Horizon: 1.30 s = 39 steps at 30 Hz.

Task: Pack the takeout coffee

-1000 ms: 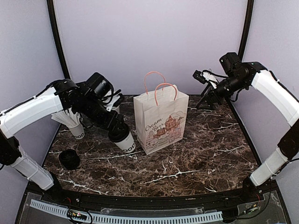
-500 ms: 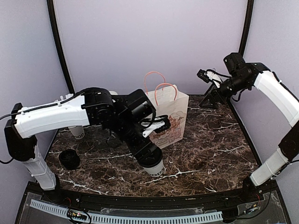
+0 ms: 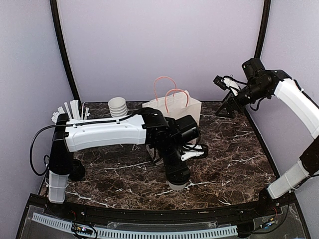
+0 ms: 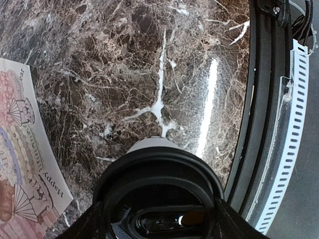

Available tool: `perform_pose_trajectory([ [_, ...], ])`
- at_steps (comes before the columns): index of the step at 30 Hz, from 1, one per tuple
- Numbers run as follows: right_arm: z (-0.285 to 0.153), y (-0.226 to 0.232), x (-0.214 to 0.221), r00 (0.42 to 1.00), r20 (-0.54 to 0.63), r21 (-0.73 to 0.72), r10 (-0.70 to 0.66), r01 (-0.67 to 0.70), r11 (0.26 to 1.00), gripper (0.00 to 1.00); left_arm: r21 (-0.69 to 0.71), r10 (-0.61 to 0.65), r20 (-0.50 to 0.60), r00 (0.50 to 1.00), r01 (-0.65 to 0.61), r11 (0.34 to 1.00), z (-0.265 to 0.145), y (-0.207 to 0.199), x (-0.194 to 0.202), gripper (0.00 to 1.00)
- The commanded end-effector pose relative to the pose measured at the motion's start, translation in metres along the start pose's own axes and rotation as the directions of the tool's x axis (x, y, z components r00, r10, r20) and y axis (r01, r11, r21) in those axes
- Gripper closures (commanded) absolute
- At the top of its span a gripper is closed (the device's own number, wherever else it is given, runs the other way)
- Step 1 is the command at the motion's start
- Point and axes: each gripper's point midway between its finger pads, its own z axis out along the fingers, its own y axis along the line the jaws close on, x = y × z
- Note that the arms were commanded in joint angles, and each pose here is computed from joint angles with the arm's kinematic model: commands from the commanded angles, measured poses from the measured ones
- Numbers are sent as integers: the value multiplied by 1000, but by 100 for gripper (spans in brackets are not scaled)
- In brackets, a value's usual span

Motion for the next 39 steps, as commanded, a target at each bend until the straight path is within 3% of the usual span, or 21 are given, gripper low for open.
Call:
perform_pose_trajectory([
  [1,-3,-4,-3,1000,30,22,-4,3,1000,11,12,87,-7,996,-87,996,-2,-4,-2,33],
  [8,0,-4,-4,1000,27,3,-2,2,1000,11,2,88,-44,995,-88,996,14,-1,3,26],
  [10,0,-3,-5,1000,29,-3,-2,2,1000,11,-18,87,-36,996,-87,996,9,2,0,5],
  [12,-1,-2,-7,999,34,-11,-4,4,1000,11,-37,89,-14,996,-90,995,0,5,-5,2],
  [26,0,37,1,990,59,-194,-126,135,972,12,-237,156,186,970,-110,965,-86,28,-36,1],
  [33,41,66,21,961,-23,-248,-277,263,933,15,-319,74,250,965,10,948,-108,39,8,1],
  [37,72,92,31,907,-70,-286,-415,380,880,15,-330,-38,300,953,141,933,-106,44,42,1],
  [39,85,101,33,873,-91,-311,-480,433,846,15,-290,-102,371,923,220,931,-107,42,49,1],
])
